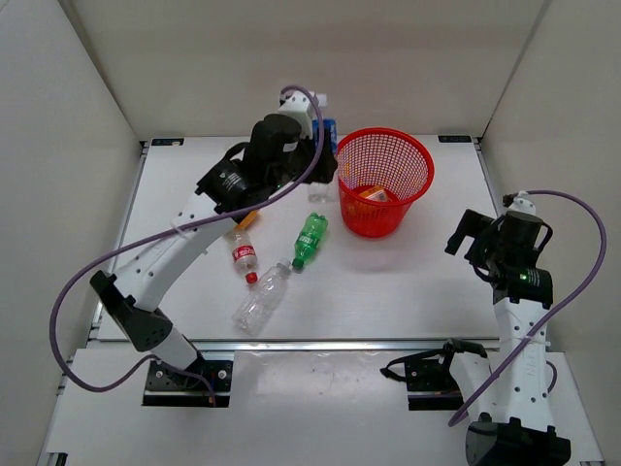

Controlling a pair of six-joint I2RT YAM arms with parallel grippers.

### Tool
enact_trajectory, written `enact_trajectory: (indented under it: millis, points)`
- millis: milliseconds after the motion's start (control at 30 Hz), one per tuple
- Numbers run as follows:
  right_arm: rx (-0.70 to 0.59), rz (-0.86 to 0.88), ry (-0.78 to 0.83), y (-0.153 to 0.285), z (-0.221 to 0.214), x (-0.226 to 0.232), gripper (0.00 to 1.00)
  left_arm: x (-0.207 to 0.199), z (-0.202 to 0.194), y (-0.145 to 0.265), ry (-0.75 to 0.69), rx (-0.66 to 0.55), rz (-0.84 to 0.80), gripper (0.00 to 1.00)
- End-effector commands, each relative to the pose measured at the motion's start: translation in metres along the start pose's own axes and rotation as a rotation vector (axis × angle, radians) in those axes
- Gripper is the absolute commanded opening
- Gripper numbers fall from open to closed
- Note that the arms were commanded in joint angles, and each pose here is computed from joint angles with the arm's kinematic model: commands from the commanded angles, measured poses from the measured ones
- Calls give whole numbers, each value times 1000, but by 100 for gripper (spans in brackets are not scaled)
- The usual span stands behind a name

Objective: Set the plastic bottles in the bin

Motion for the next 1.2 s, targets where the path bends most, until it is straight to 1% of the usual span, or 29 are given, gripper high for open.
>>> enact_trajectory:
  millis: [0,33,67,100,167,200,300,333,367,400,433,567,633,667,700,733,767,800,833,867,900,933,967,1000,1033,1067,1100,1133,1167]
  points:
    - [-44,20,18,1,3,1,100,-21,32,-39,42,-229,-38,59]
    - [-38,25,18,-2,0,1,99,-27,28,-51,39,-234,-50,57]
    - [-46,22,23,-2,0,1,99,-34,35,-61,55,-288,-78,56]
    - [-44,25,21,0,-2,3,99,-41,49,-63,78,-347,-92,58]
    - [-28,23,28,0,-5,3,99,-54,46,-91,97,-355,-101,58]
    - [-24,19,30,0,-6,4,99,-58,58,-94,115,-397,-111,58]
    - [-11,6,49,0,-13,4,99,-65,47,-130,127,-385,-113,67]
    - [-9,3,53,1,-15,4,99,-69,51,-129,132,-387,-119,72]
    - [-16,-3,55,2,-15,2,99,-66,42,-143,126,-358,-117,80]
    - [-11,0,60,4,-17,3,99,-74,38,-145,102,-323,-178,94]
    - [-8,-2,60,3,-16,2,99,-77,36,-142,90,-303,-196,98]
    - [-21,8,82,7,-10,3,99,-89,25,-115,-13,-278,-182,98]
    - [-39,34,104,12,-3,8,99,-87,30,-85,-42,-263,-182,99]
    - [-40,63,113,14,-2,13,99,-80,18,-83,-58,-216,-155,99]
    - [-41,96,132,18,1,20,100,-72,27,-64,-41,-236,-141,98]
    - [-58,101,139,23,8,23,99,-59,15,-50,-38,-189,-110,98]
    - [-68,129,145,28,11,31,99,-39,-4,-52,-46,-111,-61,99]
    - [-88,184,179,37,18,42,99,-23,0,-36,-9,-113,-34,98]
    - [-109,209,185,44,27,48,100,-3,-18,-21,-3,-55,4,98]
    - [-110,315,229,53,31,70,99,25,-38,-12,16,-3,68,98]
    - [-99,345,240,56,33,77,99,39,-50,-6,24,21,108,98]
    - [-96,389,278,59,37,95,99,60,-74,8,35,72,162,99]
    - [-99,396,283,58,41,107,100,83,-98,22,68,131,231,99]
    - [-70,434,347,57,33,132,100,104,-127,28,77,232,292,98]
    - [-98,518,410,69,29,156,99,112,-131,45,114,227,294,98]
    - [-86,492,444,64,25,171,99,130,-149,58,153,262,349,99]
    - [-72,555,509,65,15,199,99,145,-162,74,192,264,396,98]
    - [-18,619,528,59,8,221,99,160,-175,82,222,294,452,99]
    - [-2,657,514,57,11,232,99,161,-175,95,252,263,431,99]
Point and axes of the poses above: each gripper's point midway between its finger pads, its own y axis back along the fingers, its own x axis along the line the jaws close on, z = x × y, the point moved 8 cm from there along y, back along the fingers, and after that the axes turned 6 degrees about y, right-handed, at the moved point
